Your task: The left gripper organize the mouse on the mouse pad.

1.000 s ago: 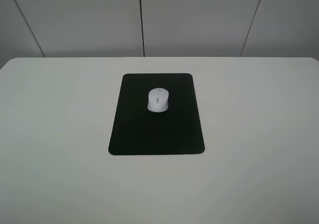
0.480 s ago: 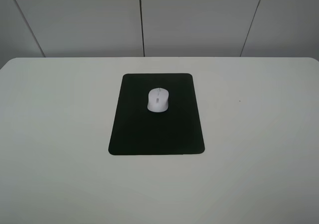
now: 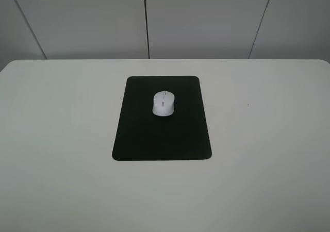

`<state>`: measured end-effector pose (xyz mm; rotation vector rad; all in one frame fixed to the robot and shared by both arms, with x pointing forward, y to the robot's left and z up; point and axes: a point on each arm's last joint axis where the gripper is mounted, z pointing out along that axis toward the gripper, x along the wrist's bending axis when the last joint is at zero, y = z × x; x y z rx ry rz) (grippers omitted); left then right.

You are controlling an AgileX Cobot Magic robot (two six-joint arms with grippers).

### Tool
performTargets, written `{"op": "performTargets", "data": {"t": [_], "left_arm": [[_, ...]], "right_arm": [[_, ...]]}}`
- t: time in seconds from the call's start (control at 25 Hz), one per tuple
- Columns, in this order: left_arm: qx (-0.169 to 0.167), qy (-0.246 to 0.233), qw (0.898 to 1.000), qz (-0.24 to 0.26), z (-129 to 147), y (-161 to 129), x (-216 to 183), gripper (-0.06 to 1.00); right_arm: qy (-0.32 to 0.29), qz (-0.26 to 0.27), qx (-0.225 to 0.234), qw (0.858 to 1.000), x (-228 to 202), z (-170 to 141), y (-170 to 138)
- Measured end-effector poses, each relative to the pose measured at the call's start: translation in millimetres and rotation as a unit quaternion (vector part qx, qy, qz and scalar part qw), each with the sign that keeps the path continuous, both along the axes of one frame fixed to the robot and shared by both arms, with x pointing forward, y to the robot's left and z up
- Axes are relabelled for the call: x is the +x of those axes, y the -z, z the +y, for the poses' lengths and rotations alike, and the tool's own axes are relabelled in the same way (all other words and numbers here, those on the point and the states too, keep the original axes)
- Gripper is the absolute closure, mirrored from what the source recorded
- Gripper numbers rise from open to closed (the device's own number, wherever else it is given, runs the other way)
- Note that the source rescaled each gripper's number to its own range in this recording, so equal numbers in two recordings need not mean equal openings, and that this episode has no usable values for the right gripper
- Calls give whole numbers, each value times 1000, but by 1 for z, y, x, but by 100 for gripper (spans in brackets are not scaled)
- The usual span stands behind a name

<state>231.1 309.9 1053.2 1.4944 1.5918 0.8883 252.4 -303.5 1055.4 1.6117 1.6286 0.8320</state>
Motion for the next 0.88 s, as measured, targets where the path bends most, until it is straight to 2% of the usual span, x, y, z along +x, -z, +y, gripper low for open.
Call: {"op": "performTargets", "data": {"t": [0.2, 0.88], "left_arm": [[0, -21, 1000, 0, 0, 0, 0, -6], [4, -21, 1000, 0, 0, 0, 0, -6]], "right_arm": [[0, 0, 1, 1000, 0, 0, 0], [0, 0, 1, 1000, 0, 0, 0]]}}
